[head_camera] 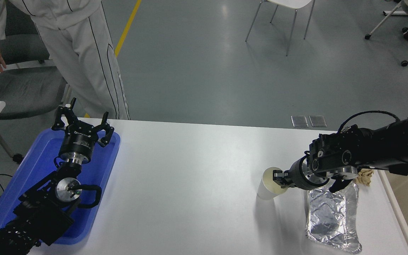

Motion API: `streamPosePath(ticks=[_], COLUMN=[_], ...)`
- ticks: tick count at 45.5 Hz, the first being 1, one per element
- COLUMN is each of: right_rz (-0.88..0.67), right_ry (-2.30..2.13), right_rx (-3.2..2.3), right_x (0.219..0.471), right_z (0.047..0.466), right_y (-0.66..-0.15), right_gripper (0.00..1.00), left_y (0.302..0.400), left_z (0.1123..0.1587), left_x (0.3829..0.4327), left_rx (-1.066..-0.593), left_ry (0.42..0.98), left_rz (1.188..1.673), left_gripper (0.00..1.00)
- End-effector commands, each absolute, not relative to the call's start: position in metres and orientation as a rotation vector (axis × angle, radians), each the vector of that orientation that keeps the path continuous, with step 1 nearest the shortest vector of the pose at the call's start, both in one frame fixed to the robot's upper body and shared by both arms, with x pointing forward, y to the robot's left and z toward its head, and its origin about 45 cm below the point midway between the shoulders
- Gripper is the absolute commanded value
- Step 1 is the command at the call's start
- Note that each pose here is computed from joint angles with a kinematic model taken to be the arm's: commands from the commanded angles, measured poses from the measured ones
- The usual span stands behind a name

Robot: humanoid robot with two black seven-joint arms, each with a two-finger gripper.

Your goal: Pick up paper cup place in dustbin

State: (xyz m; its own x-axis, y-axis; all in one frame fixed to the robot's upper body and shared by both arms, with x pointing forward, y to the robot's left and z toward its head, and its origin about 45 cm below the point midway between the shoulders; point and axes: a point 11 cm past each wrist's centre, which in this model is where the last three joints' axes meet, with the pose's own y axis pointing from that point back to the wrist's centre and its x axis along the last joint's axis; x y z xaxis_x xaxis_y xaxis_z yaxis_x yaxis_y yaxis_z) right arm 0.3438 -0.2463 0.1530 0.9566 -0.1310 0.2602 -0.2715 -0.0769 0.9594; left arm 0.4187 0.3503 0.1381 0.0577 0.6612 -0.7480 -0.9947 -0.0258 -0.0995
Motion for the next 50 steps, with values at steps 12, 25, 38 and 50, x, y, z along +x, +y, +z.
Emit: streamPosePath(ticks=[12,25,38,50], right_rz=[0.044,0.097,0.204,0.249], right_ry=[-0.227,-0.153,-0.168,-0.213], right_rx=[1.693,1.644,1.601,1.604], right_x=[0.355,0.359,0.362,0.362], right_z=[0.268,0.361,0.411,0.433], right_y=[-0.261,-0.262,-0.259,-0.259], right_gripper=[0.00,0.00,0.00,0.00], left_y=[0.3506,0.3506,0.3506,0.3506], left_z=[0.1381,0.1381,0.1381,0.1381], left_x=[0.4186,0.4186,0.4186,0.4186], left_rx=[-0.742,-0.742,-0.742,-0.742], left_ry=[0.579,0.579,0.579,0.579], left_rz=[1.448,1.448,1.448,1.448], left_gripper=[1.00,1.00,1.00,1.00])
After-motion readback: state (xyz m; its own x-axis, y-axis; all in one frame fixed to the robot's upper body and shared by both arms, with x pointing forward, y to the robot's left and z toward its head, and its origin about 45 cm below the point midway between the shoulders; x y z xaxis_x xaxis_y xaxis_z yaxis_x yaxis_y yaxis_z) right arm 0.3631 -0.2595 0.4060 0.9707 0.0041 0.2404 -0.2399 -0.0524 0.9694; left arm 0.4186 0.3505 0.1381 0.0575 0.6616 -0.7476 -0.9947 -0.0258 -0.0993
